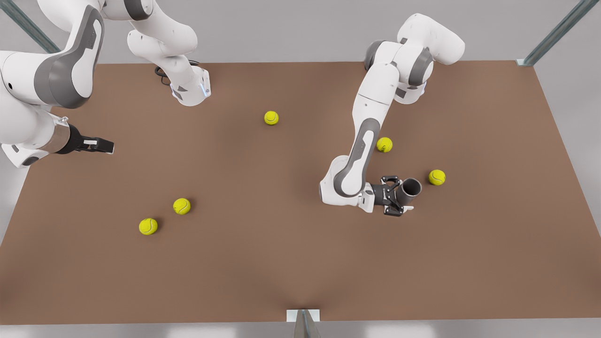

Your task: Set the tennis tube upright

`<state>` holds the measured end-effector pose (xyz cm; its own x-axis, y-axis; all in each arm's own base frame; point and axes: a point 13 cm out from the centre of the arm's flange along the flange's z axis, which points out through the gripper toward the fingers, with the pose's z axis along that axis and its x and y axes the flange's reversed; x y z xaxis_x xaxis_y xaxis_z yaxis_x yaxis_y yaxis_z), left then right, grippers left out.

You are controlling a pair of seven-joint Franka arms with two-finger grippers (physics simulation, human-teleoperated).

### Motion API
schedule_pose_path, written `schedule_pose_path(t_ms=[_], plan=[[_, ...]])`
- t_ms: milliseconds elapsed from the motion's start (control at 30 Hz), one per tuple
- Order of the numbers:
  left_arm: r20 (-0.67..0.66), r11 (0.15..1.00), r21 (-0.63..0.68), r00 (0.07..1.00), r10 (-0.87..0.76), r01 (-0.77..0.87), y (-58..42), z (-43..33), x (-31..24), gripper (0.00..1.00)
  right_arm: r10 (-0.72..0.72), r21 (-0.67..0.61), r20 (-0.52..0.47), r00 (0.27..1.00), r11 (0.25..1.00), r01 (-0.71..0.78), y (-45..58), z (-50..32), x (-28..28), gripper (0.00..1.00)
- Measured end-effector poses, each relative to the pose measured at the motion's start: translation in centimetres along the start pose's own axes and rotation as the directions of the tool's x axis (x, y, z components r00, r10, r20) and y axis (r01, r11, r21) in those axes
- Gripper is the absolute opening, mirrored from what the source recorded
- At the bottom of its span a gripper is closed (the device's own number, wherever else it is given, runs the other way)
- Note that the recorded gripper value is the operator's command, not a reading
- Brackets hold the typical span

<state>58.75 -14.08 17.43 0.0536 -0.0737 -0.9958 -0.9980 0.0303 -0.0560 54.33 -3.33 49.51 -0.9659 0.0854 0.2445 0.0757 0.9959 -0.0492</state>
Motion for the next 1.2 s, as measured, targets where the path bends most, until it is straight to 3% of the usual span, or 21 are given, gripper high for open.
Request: schedule_pose_path(t_ms=[400,500,567,633,700,800,867,967,1200], plan=[[-0.060,1.000,0.012,0.998,0.007,-0.006,0.9,-5.0,0.2,1.00,-0.001,0.000,0.000,1.000,1.000,0.001,0.0,0.0,0.0,1.00],[-0.220,0.999,0.022,0.975,0.028,-0.024,2.6,-13.0,0.1,1.00,-0.001,0.000,0.000,1.000,1.000,0.001,0.0,0.0,0.0,1.00],[-0.395,0.999,-0.042,0.919,0.012,-0.031,1.8,-16.1,-3.1,1.00,-0.001,0.000,0.000,1.000,1.000,0.001,0.0,0.0,0.0,1.00],[-0.612,0.982,-0.159,0.790,-0.020,-0.098,-1.5,-12.1,-8.9,1.00,-0.001,0.000,0.000,1.000,1.000,0.001,0.0,0.0,0.0,1.00],[-0.810,0.958,-0.199,0.584,-0.043,-0.205,-4.8,-5.6,-13.6,1.00,0.000,0.000,0.002,1.000,1.000,0.000,0.0,-0.1,0.1,1.00],[-0.951,0.970,-0.037,0.305,0.040,-0.242,-5.5,0.2,-23.5,1.00,0.002,-0.004,0.014,1.000,1.000,-0.002,-0.3,-0.7,0.5,1.00],[-0.968,0.973,0.121,0.192,0.159,-0.196,-3.9,2.0,-30.3,1.00,0.002,-0.006,0.020,1.000,1.000,-0.002,-0.4,-1.0,0.9,1.00],[-0.923,0.922,0.349,0.107,0.369,-0.167,-1.5,2.5,-34.5,1.00,0.003,-0.008,0.026,1.000,1.000,-0.003,-0.5,-1.3,1.1,1.00],[-0.700,0.692,0.704,0.007,0.714,-0.159,-1.6,2.7,-34.8,1.00,0.003,-0.008,0.032,0.999,1.000,-0.003,-0.5,-1.4,1.1,1.00]])
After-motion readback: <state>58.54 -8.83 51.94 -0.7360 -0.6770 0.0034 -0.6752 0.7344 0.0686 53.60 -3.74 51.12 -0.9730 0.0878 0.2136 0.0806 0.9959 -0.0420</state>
